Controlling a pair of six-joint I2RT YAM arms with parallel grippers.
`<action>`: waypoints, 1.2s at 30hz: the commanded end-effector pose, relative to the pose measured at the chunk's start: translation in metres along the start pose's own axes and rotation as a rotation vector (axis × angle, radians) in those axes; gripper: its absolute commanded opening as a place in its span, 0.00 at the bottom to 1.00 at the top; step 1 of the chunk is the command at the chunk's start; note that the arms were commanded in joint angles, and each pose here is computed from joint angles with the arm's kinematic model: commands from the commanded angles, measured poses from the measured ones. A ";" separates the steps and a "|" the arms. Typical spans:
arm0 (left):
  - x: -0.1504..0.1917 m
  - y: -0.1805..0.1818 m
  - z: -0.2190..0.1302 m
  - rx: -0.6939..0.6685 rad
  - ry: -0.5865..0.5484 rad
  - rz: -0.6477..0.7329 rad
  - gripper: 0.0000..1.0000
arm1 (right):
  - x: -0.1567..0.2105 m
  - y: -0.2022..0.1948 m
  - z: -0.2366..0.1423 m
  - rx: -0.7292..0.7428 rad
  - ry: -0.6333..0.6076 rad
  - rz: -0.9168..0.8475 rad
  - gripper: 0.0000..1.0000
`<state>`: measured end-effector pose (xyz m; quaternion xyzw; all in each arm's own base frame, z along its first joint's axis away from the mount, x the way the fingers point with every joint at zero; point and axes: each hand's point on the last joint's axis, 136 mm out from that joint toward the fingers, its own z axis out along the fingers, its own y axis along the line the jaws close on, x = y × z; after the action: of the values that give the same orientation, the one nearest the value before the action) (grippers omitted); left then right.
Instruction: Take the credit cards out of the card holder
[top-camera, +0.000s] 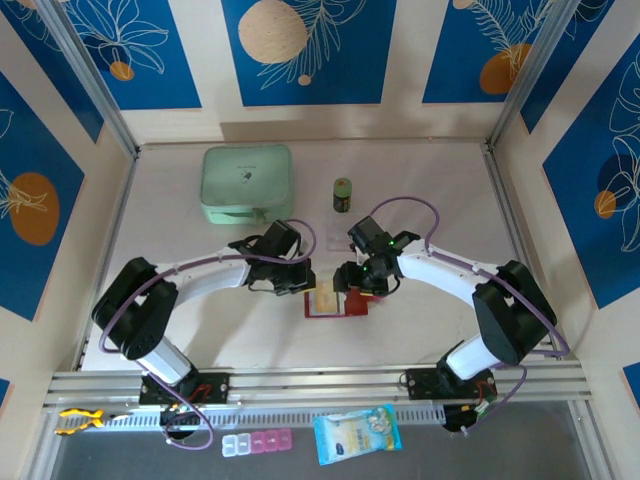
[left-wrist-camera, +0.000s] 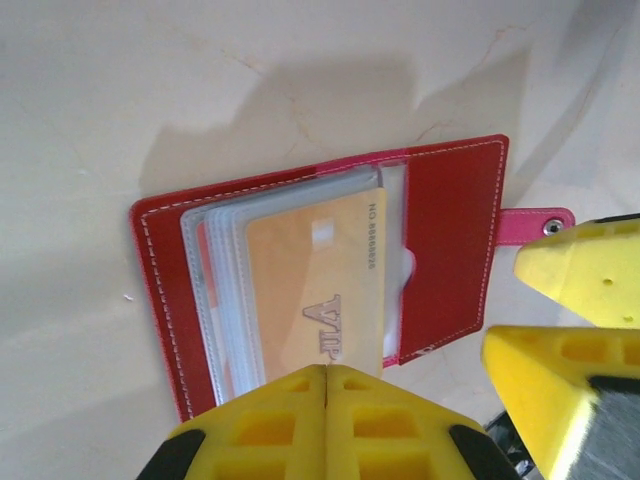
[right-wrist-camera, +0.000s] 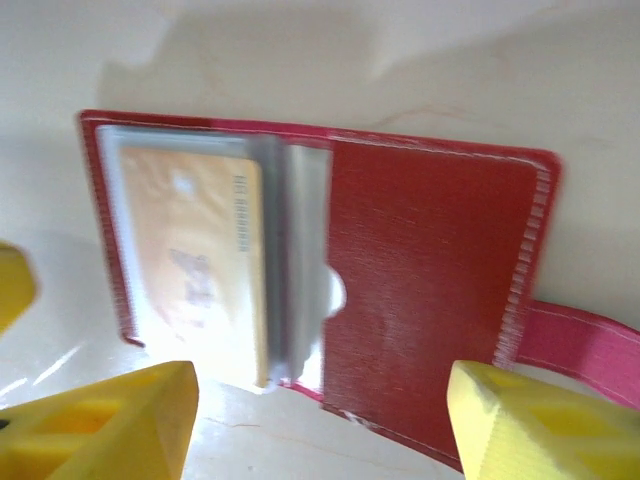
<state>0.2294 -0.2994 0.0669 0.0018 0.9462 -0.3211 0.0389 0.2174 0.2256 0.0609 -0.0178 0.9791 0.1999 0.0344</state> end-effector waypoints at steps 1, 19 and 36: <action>0.006 0.011 0.011 -0.024 0.018 -0.019 0.02 | -0.001 0.027 0.001 -0.139 0.025 0.012 0.62; 0.026 0.032 0.036 -0.081 0.079 -0.030 0.02 | 0.005 0.033 0.026 -0.239 0.069 0.038 0.37; 0.030 0.038 0.036 -0.095 0.085 -0.038 0.02 | 0.005 0.021 0.041 -0.184 0.088 0.039 0.31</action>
<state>0.2179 -0.3062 0.0316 0.0048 0.9505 -0.3104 0.0149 0.2163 0.2637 0.0348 -0.0066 0.9562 0.2927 -0.0075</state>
